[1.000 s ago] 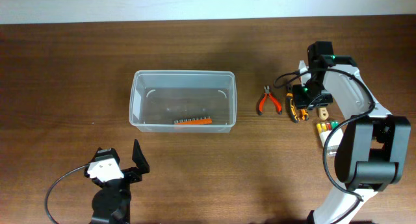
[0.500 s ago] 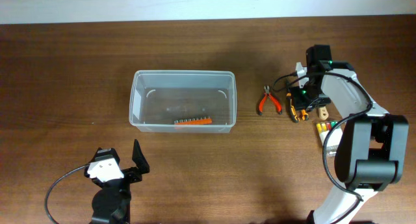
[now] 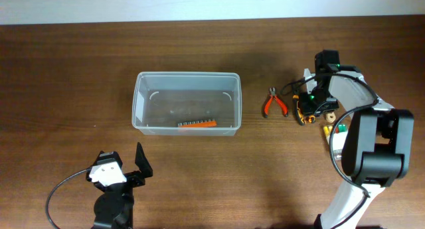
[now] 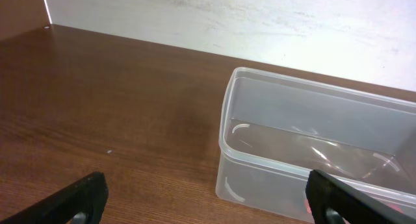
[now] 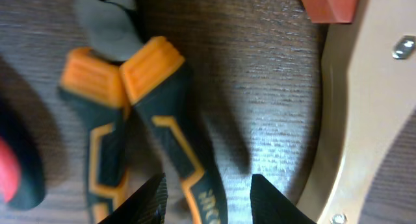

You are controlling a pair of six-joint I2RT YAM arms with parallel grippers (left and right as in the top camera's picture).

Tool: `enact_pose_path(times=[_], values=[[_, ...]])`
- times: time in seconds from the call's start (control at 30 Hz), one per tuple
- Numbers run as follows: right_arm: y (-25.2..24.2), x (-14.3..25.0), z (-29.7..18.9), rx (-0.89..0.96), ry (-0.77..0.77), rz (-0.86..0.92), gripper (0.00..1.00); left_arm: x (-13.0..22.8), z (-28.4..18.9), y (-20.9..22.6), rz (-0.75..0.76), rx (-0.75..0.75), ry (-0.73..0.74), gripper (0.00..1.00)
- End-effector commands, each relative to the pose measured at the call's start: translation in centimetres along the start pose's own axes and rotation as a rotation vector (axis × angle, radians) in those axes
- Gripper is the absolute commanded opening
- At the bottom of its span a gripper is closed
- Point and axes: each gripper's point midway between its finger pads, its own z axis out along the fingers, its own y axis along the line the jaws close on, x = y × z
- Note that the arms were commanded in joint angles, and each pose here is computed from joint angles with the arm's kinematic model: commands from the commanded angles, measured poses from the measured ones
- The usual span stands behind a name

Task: Pack container
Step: 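Release strip, move right gripper to orange-black pliers and grasp them, then carry the orange-black pliers into the container and release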

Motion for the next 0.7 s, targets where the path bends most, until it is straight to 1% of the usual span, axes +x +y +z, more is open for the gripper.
enact_pose_path(times=[0.0, 0.07, 0.17, 0.2, 0.23, 0.33, 0.4, 0.53, 0.67], values=[[-0.3, 0.3, 1.0, 0.008, 0.018, -0.004, 0.41, 0.1, 0.0, 0.0, 0.01, 0.0, 0.001, 0.99], [-0.4, 0.2, 1.0, 0.009, 0.012, -0.004, 0.38, 0.1, 0.0, 0.0, 0.01, 0.0, 0.001, 0.99], [-0.4, 0.0, 1.0, 0.01, 0.004, -0.003, 0.28, 0.1, 0.0, 0.0, 0.01, 0.0, 0.001, 0.99], [-0.4, -0.1, 1.0, 0.011, 0.002, -0.003, 0.22, 0.1, 0.0, 0.0, 0.01, 0.0, 0.001, 0.99], [-0.4, -0.1, 1.0, 0.009, 0.001, -0.003, 0.18, 0.1, 0.0, 0.0, 0.01, 0.0, 0.001, 0.99], [-0.4, 0.0, 1.0, 0.007, 0.003, -0.003, 0.12, 0.1, 0.0, 0.0, 0.01, 0.0, 0.001, 0.99], [-0.2, 0.1, 1.0, 0.002, 0.01, -0.005, 0.04, 0.1, 0.0, 0.0, 0.01, 0.0, 0.001, 0.99], [0.3, -0.3, 0.3, -0.008, 0.002, -0.01, 0.04, 0.1, 0.0, 0.0, 0.01, 0.0, 0.001, 0.99], [1.0, -1.8, -2.1, -0.039, -0.041, -0.023, 0.04, 0.1, 0.0, 0.0, 0.01, 0.0, 0.001, 0.99]])
